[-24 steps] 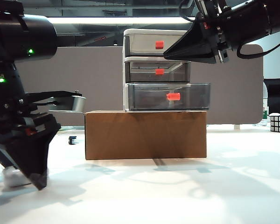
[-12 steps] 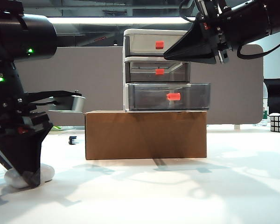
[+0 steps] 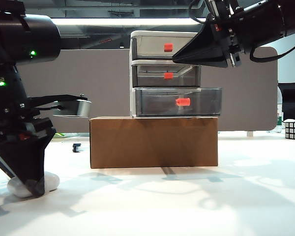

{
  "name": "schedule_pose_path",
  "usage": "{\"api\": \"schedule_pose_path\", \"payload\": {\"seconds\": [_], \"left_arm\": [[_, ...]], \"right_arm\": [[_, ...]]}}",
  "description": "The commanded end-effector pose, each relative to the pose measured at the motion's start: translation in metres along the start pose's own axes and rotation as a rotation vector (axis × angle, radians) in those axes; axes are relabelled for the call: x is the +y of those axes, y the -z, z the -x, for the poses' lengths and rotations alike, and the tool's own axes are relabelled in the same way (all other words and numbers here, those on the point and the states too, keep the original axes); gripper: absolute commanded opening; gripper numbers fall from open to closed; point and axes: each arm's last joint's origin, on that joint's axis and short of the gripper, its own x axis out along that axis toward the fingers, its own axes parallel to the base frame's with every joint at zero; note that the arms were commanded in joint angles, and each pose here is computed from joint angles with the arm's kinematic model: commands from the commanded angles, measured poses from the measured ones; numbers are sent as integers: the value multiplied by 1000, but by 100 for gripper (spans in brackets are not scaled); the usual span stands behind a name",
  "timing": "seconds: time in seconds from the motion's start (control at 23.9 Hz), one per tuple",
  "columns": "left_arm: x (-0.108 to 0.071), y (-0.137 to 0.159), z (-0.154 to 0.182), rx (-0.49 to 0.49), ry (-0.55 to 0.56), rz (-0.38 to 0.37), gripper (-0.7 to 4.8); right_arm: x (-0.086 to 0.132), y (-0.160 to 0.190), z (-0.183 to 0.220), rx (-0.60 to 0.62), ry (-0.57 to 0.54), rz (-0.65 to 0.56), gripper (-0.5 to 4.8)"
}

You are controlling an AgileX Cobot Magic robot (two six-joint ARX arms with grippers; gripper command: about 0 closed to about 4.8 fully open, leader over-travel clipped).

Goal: Open the third layer of the drawer on the table, pick up the earphone case on the table and put it in, and finally close the drawer.

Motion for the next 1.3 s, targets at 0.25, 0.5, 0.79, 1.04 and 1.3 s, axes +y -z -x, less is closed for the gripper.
{"api": "schedule_pose_path", "payload": {"seconds": [0.25,0.5,0.79,1.04,1.3], "left_arm": [[-1,5,-6,16,20,0,119],[-1,3,22,-113,-10,-6,119],[-3,7,65,-306,-36,-14,119],[-5,2,92,-463,-35,-29,119],[-18,-23,115,-604,-19,-97,119]], "right_arm": [[1,-3,1,-10,-6,10,-5],[1,-2,1,0,-5,2,-5],[1,-2,1,0,-6,3,-5],[1,-2,1,-1,-6,3,-5],[4,-6,3,-12,-6,14,-5]]}}
